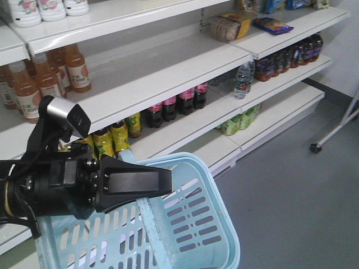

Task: Place coke in basket with both arms
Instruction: 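Drive the base away from the shelf, turning, holding the basket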

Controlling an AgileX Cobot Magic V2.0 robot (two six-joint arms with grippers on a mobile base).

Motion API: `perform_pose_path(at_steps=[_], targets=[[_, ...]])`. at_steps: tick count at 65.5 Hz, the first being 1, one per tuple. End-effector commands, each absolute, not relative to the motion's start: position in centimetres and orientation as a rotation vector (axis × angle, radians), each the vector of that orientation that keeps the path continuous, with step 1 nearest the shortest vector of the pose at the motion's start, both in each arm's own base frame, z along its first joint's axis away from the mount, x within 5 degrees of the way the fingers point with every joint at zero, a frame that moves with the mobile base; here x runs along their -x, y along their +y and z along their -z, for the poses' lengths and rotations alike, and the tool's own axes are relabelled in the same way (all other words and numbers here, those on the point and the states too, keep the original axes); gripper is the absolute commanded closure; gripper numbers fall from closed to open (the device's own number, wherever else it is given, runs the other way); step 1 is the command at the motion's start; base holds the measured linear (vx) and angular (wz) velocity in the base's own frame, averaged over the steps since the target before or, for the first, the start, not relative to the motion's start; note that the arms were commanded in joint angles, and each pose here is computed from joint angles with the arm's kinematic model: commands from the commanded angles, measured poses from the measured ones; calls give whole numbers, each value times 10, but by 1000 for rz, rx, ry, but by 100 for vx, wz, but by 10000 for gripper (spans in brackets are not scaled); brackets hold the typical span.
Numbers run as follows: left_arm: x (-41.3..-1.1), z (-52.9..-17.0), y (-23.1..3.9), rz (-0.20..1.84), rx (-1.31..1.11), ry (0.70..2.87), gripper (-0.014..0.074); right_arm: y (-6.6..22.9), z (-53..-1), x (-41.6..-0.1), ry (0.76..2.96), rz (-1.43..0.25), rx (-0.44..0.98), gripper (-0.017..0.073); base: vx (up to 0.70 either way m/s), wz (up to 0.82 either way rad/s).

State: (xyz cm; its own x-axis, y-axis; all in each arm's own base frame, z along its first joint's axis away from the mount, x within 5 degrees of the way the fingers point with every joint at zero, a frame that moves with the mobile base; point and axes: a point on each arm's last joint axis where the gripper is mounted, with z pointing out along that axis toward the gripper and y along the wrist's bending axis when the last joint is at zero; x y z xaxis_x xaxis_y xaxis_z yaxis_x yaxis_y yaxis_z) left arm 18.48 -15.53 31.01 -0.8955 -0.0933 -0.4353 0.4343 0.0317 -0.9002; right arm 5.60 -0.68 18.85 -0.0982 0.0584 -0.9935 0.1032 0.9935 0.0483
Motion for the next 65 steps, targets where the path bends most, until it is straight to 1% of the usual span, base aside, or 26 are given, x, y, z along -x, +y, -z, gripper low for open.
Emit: perform_pose_path(at_steps=[1,38,65], targets=[[-169,-337,-154,2139,-476,1741,600,-6,-193,-56,1596,47,-97,565,-6,-49],[-169,-337,-154,2139,-476,1741,600,-6,-193,-56,1596,47,-97,565,-4,-52],[-169,-337,-154,2139,-476,1741,600,-6,-193,-56,1596,47,-97,565,7,-60]])
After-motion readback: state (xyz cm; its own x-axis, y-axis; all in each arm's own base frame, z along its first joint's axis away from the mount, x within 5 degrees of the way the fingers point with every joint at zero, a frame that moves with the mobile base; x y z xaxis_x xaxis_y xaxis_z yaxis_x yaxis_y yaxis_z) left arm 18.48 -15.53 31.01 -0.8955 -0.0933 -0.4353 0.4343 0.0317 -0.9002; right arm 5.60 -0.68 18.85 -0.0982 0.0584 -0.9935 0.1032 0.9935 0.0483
